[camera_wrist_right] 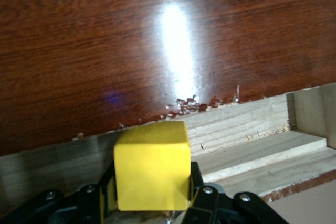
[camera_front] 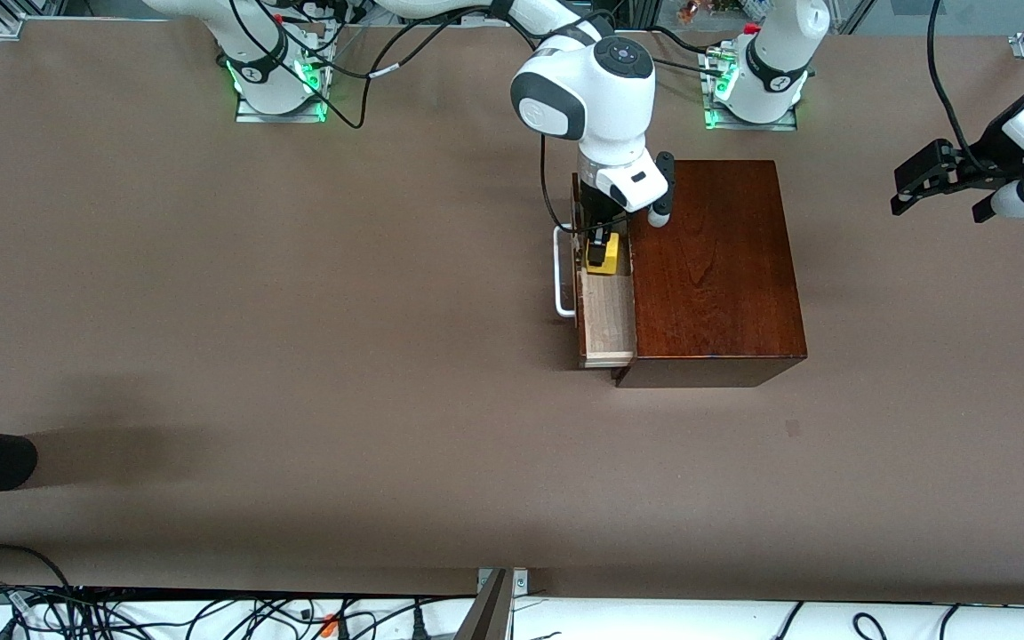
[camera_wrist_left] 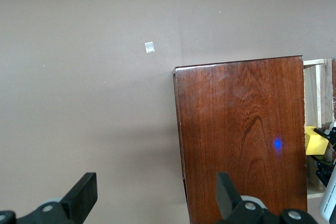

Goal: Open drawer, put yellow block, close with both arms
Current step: 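Carry the cube over the open drawer and lower it inside with the right gripper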

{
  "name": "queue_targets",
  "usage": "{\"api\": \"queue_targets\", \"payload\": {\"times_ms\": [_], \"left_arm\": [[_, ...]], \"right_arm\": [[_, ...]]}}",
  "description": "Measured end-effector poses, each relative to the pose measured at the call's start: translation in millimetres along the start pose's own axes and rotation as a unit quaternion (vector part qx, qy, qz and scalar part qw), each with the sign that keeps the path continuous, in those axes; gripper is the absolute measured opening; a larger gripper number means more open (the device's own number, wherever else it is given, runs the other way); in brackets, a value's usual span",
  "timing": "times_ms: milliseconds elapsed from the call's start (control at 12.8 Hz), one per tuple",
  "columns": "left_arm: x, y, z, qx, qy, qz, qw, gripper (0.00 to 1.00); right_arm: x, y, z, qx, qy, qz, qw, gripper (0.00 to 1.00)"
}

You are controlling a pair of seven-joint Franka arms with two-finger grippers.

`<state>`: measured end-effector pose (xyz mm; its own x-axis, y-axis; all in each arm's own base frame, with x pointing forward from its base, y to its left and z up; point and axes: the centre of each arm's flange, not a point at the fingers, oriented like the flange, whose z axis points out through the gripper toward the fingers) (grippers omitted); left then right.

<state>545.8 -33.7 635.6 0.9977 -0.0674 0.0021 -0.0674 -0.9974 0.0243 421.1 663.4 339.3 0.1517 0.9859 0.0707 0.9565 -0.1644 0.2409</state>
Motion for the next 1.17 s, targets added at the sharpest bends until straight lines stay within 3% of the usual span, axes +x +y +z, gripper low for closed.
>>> {"api": "queue_targets", "payload": {"times_ms": [940,1174], "left_arm": [[2.5,1.7,4.5,0.000,-0.004,0.002,1.000,1.00],[8.7,3.3,16.2,0.000,-0.015,0.003,1.000,1.00]], "right_arm": [[0.9,-4.8,12.1,-0.002,-0.006,-0.031,0.999,0.56],[-3.4,-0.1,17.5,-0.002,-0.016,-0.028,0.999,0.83]]}}
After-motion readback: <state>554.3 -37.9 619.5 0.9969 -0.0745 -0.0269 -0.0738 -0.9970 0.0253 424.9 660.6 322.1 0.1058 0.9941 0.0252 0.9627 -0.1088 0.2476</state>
